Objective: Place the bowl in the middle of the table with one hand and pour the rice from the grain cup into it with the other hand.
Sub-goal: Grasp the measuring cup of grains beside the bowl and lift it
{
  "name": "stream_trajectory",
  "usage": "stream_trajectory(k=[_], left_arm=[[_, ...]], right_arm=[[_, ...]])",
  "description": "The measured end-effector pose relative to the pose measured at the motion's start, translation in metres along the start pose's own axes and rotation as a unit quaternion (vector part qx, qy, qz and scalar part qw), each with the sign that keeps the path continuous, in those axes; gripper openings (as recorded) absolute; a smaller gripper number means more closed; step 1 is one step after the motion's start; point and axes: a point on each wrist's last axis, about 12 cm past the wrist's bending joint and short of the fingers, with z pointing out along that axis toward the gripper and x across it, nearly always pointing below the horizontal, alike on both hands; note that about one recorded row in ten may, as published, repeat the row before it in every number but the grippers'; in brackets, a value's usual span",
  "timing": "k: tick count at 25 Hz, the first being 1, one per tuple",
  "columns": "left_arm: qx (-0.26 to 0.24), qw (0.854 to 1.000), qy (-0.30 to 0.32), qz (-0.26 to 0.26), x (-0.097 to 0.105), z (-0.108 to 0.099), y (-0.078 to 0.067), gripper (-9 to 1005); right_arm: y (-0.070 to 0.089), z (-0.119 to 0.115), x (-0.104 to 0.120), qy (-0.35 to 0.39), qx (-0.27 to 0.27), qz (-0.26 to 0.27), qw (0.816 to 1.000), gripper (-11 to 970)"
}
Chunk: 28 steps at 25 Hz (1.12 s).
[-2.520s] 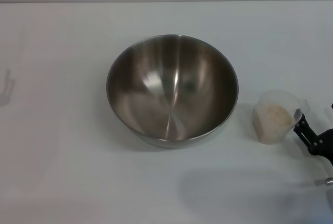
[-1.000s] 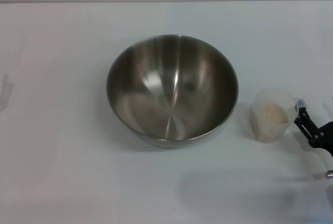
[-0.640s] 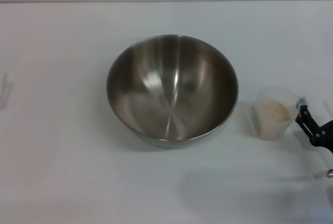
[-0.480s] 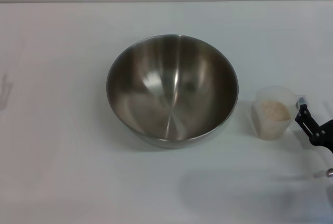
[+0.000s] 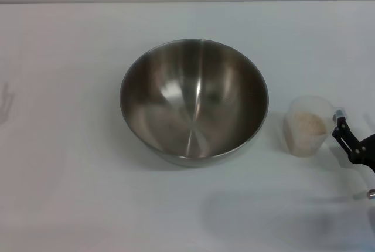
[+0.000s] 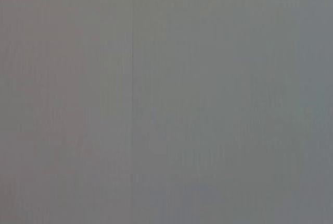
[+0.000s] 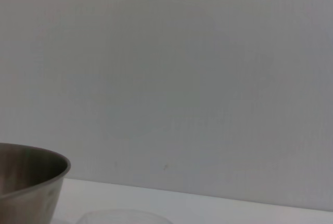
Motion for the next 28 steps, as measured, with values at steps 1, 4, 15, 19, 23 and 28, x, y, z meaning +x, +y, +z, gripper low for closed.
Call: stream_trajectory(k=[1, 4, 15, 19, 23, 28], left_arm=[[0.0, 1.0, 0.0, 0.0, 0.0, 0.0, 0.0, 829], [0.002, 1.0, 0.0, 0.0, 0.0, 0.001, -0.001, 829], [0.0, 1.0, 0.003, 0.001, 0.001, -0.001, 0.001, 829], [-0.001, 1.0, 0.004, 0.002, 0.001, -0.003, 0.001, 829], [-0.001, 1.0, 0.005, 0.002, 0.001, -0.003, 0.001, 829], [-0.001, 1.0, 0.004, 0.002, 0.001, -0.003, 0.001, 829]], right_arm=[[0.0, 0.0, 0.0, 0.0, 0.0, 0.0, 1.0, 818], [0.0, 0.002, -0.001, -0.002, -0.001, 0.001, 1.0, 811], [0.001, 0.008, -0.002, -0.003, 0.003, 0.005, 1.0, 785], [0.001, 0.008, 0.0, 0.004, 0.002, 0.005, 1.0, 775], [0.001, 0.01, 0.001, 0.01, 0.0, 0.004, 1.0, 667], [0.002, 0.012, 0.001, 0.012, -0.003, 0.004, 1.0, 551]])
